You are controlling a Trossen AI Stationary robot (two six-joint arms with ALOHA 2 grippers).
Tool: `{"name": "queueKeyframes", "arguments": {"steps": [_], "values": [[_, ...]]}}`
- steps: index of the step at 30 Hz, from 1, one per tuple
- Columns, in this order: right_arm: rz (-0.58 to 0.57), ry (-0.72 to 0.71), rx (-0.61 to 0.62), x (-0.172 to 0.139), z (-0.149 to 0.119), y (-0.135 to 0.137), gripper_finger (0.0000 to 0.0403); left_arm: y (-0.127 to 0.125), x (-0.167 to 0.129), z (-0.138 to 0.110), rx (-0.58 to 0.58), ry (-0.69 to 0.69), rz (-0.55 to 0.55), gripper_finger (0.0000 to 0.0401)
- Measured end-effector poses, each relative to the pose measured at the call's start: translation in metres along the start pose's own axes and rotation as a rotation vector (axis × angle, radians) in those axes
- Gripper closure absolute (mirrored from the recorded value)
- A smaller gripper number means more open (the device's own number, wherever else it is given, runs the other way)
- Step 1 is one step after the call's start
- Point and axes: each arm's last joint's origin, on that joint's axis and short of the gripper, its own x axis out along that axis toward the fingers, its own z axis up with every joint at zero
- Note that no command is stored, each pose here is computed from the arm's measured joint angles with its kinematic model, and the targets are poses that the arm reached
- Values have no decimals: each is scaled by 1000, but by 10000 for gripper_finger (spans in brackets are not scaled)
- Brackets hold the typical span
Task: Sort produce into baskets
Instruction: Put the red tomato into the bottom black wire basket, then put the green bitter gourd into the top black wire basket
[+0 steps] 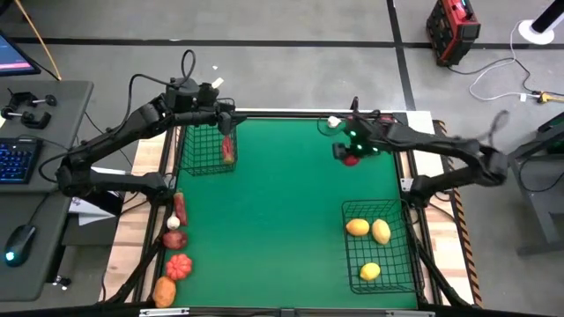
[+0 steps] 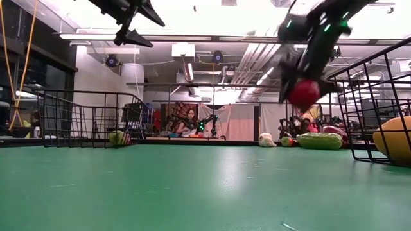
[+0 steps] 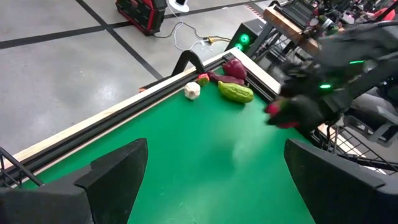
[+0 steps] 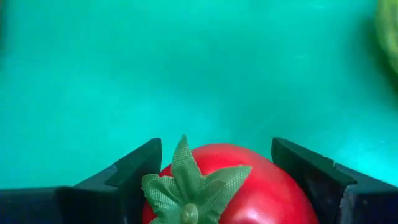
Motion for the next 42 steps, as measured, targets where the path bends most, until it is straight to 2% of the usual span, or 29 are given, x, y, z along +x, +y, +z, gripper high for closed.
{"name": "queueKeyframes", "arguments": {"steps": [4, 7, 13, 16, 21, 26, 34, 42], "values": [[184, 33, -123, -41, -32, 12, 129, 1, 6, -1, -2, 17, 8, 34], [321, 71, -167, -64, -58, 21, 129, 3, 14, -3, -6, 39, 17, 34], [440, 112, -174, -85, -97, 35, 129, 6, 27, -5, -64, 72, 28, 34], [497, 250, -212, -90, -117, 41, 129, 7, 31, -6, -91, 84, 25, 34], [485, 498, -237, -99, -150, 39, 129, 7, 33, -6, -105, 88, 22, 34], [426, 669, -180, -109, -173, 34, 124, 5, 33, -7, -138, 114, -36, 34], [411, 707, -177, -113, -181, 32, 39, 4, 33, -7, -123, 124, -59, 34], [435, 689, -151, -112, -177, 35, 29, 4, 33, -7, -108, 127, -69, 34]]}}
